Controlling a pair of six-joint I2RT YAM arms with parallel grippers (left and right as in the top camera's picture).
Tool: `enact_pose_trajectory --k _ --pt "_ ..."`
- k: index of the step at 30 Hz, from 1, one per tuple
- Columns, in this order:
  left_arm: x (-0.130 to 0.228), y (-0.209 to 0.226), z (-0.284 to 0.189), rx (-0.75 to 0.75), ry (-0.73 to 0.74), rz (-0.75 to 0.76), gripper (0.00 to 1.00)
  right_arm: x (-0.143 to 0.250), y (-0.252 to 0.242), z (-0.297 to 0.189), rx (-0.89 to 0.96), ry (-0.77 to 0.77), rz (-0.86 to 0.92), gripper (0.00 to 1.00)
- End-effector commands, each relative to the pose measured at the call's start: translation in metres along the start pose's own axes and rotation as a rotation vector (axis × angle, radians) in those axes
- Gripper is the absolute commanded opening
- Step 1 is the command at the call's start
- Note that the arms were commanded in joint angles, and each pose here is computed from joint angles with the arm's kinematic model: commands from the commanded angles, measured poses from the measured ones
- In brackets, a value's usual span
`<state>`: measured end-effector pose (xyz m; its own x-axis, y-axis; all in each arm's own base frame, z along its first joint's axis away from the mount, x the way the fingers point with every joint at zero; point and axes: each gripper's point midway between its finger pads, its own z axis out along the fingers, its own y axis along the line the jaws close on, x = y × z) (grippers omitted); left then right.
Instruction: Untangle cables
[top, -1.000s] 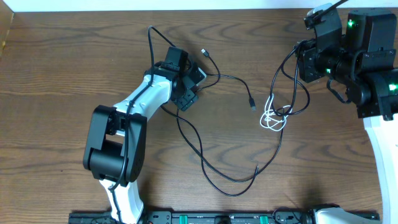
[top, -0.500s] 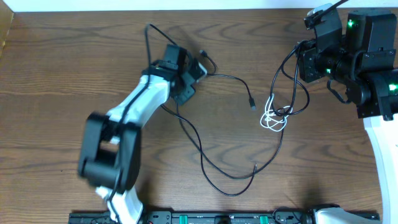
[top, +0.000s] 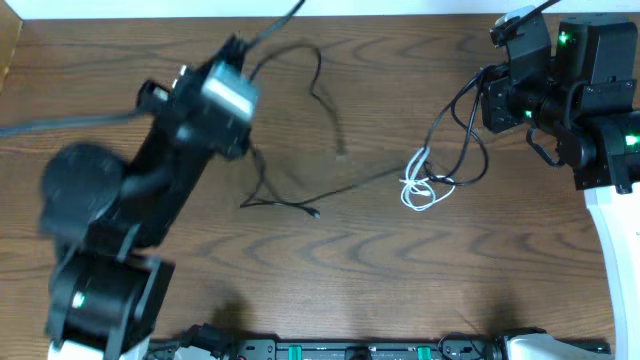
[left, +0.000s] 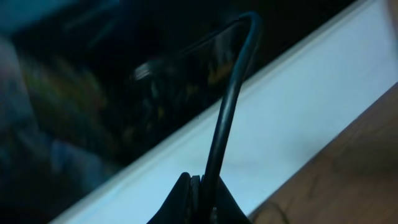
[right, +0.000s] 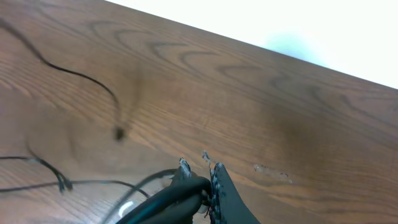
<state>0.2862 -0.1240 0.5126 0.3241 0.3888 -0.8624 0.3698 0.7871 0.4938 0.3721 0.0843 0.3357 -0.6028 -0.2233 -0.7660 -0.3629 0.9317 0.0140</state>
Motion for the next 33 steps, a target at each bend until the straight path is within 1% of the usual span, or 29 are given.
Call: enact_pose_trajectory --k 1,5,8,11,12,14,16,17,18,23,25,28,33 --pt "-0.003 -0.021 0.002 0.119 -0.035 -0.070 0.07 -0.003 0.003 -0.002 -0.005 -0.007 -0.018 0.01" --pt "0.025 -0.033 0.017 0.167 0.059 -0.103 0.08 0.000 -0.002 -0.003 0.024 0.005 -0.016 0.01" --pt "0.046 -0.041 0.030 0.196 0.119 -0.122 0.07 0.004 -0.031 -0.006 0.188 0.029 -0.013 0.01" --pt "0.054 -0.044 0.036 0.207 0.141 -0.128 0.07 0.009 -0.073 -0.018 0.399 0.049 0.027 0.01" --pt "0.055 -0.044 0.037 0.209 0.145 -0.129 0.07 0.011 -0.094 -0.027 0.499 0.045 0.079 0.01" --pt "0.056 -0.045 0.037 0.210 0.146 -0.130 0.07 0.014 -0.122 -0.040 0.613 0.034 0.151 0.01" --pt "0.055 -0.045 0.036 0.210 0.146 -0.129 0.07 0.019 -0.146 -0.052 0.689 0.018 0.230 0.01" --pt "0.056 -0.045 0.036 0.211 0.148 -0.130 0.07 0.024 -0.161 -0.060 0.730 0.005 0.293 0.01" --pt "0.057 -0.045 0.036 0.212 0.153 -0.131 0.07 0.033 -0.182 -0.072 0.785 -0.013 0.393 0.01" --pt "0.061 -0.047 0.036 0.219 0.168 -0.136 0.07 0.072 -0.240 -0.116 0.953 -0.077 0.715 0.01" --pt "0.062 -0.048 0.036 0.222 0.174 -0.137 0.07 0.087 -0.252 -0.128 0.987 -0.085 0.798 0.01" --pt "0.067 -0.051 0.036 0.232 0.193 -0.143 0.07 0.106 -0.263 -0.139 0.980 -0.090 0.907 0.01" --pt "0.077 -0.055 0.039 0.246 0.223 -0.152 0.08 0.101 -0.257 -0.128 0.863 -0.105 0.928 0.01"
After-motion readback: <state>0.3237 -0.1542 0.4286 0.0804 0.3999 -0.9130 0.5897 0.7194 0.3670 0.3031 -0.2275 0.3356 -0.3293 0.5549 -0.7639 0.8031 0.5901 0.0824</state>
